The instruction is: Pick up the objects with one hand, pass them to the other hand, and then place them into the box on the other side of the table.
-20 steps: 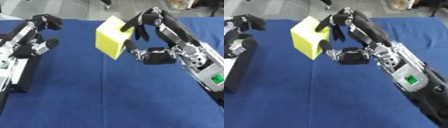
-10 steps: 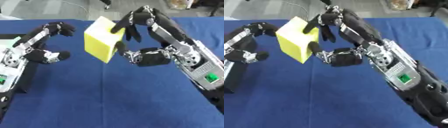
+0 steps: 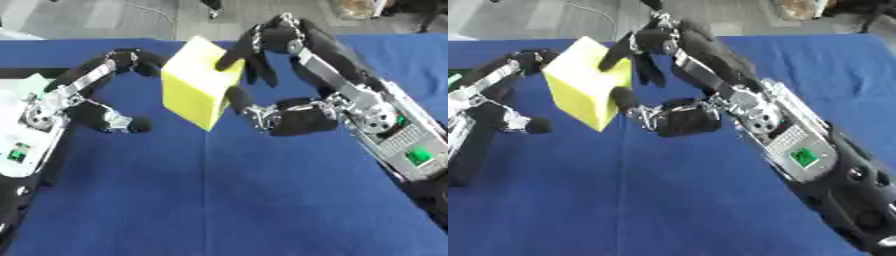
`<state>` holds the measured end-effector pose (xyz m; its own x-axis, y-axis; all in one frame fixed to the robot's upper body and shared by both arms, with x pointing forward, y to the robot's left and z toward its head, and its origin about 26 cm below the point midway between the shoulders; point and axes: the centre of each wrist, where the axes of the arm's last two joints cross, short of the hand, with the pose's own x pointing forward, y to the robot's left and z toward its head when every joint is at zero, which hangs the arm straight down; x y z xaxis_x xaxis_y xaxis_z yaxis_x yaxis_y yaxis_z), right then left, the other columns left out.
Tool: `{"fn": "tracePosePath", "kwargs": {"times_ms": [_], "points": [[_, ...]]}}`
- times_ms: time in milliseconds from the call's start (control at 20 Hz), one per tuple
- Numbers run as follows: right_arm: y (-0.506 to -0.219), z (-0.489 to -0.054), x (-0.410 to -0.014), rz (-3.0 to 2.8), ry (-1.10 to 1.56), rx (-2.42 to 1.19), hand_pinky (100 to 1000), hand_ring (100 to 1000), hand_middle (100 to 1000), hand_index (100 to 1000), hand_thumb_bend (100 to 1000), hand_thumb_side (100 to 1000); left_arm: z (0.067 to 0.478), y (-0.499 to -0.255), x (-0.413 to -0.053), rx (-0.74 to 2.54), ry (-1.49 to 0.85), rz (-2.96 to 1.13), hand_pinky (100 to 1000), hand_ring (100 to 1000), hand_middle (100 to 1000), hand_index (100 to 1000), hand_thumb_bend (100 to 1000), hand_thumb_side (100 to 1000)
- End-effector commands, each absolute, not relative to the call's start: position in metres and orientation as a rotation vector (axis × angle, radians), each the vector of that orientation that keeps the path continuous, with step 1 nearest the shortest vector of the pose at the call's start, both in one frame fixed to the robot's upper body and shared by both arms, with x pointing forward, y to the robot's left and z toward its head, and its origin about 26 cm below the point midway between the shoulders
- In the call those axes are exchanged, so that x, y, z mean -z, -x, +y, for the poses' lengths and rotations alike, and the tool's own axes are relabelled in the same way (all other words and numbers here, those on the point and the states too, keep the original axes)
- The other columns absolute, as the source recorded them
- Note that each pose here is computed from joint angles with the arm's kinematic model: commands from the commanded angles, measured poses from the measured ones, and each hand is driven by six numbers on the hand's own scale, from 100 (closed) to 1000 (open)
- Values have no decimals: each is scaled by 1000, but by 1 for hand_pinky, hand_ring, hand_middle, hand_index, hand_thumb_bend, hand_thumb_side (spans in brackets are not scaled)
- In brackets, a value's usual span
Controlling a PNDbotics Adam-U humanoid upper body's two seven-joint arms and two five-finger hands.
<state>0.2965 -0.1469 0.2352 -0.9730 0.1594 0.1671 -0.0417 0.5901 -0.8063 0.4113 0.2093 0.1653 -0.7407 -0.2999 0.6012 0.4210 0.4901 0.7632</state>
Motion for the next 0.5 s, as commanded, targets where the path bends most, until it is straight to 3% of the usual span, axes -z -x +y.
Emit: {"fn": "tracePosePath", "kwargs": {"times_ms": [50, 500], "points": [[-292, -145, -243, -2629, 82, -1334, 664, 386, 188, 341, 100, 100, 205, -416, -176, 1266, 133, -2043, 794, 760, 779, 884, 769, 611], [-292, -142, -242, -2627, 51, -1350, 664, 385, 187, 341, 100, 100, 187, -420, -181, 1242, 280, -2026, 789, 757, 778, 879, 751, 636]]}}
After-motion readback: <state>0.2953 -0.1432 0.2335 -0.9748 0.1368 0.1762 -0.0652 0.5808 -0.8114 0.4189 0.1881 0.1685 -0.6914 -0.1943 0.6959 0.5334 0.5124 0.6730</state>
